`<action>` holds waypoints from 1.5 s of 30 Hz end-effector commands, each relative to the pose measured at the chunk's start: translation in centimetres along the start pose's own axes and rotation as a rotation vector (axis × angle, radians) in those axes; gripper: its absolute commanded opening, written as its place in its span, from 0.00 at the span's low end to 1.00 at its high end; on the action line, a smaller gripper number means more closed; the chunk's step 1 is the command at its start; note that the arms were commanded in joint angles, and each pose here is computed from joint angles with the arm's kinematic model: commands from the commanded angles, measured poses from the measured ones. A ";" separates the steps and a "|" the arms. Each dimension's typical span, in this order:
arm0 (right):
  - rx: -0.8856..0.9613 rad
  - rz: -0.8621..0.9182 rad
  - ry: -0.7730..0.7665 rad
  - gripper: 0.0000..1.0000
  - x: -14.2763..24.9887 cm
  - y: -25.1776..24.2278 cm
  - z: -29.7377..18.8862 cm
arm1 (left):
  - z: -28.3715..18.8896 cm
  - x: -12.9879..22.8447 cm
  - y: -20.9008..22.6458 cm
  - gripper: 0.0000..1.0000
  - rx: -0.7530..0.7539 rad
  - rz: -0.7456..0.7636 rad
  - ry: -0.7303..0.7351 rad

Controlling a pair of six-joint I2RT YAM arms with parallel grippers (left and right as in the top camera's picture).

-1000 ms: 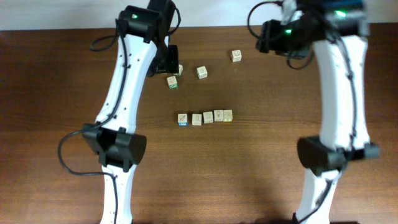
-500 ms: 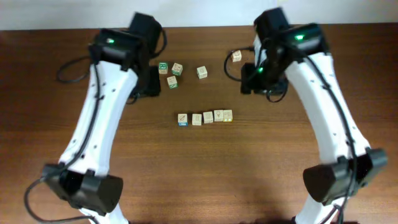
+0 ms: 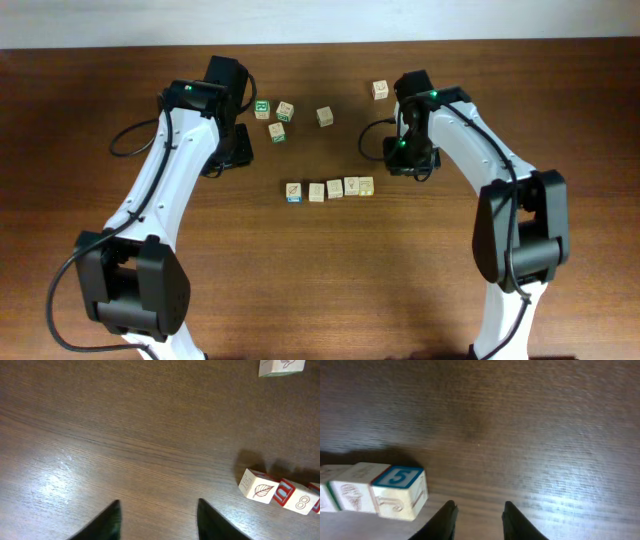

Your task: Rotate 5 blocks

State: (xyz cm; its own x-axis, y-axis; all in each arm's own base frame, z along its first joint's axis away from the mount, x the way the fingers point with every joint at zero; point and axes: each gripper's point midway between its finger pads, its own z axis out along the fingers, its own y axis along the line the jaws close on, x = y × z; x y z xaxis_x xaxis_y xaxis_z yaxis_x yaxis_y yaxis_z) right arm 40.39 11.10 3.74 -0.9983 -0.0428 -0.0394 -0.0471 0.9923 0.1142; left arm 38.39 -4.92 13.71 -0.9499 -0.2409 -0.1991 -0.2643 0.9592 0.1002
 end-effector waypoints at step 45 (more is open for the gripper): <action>-0.127 -0.125 0.044 0.62 0.0 9.0 0.3 | 0.0 0.5 -2.1 0.45 0.118 0.088 0.027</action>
State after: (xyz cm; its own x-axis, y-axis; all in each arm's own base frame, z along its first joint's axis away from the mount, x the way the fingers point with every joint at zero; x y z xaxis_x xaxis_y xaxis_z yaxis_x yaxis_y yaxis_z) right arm 38.19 20.41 3.23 -0.9818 -0.1864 0.0357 -0.1679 0.9409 0.2941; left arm 38.23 -6.03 13.47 -0.9594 -0.2239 -0.1717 -0.2349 0.9709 0.0459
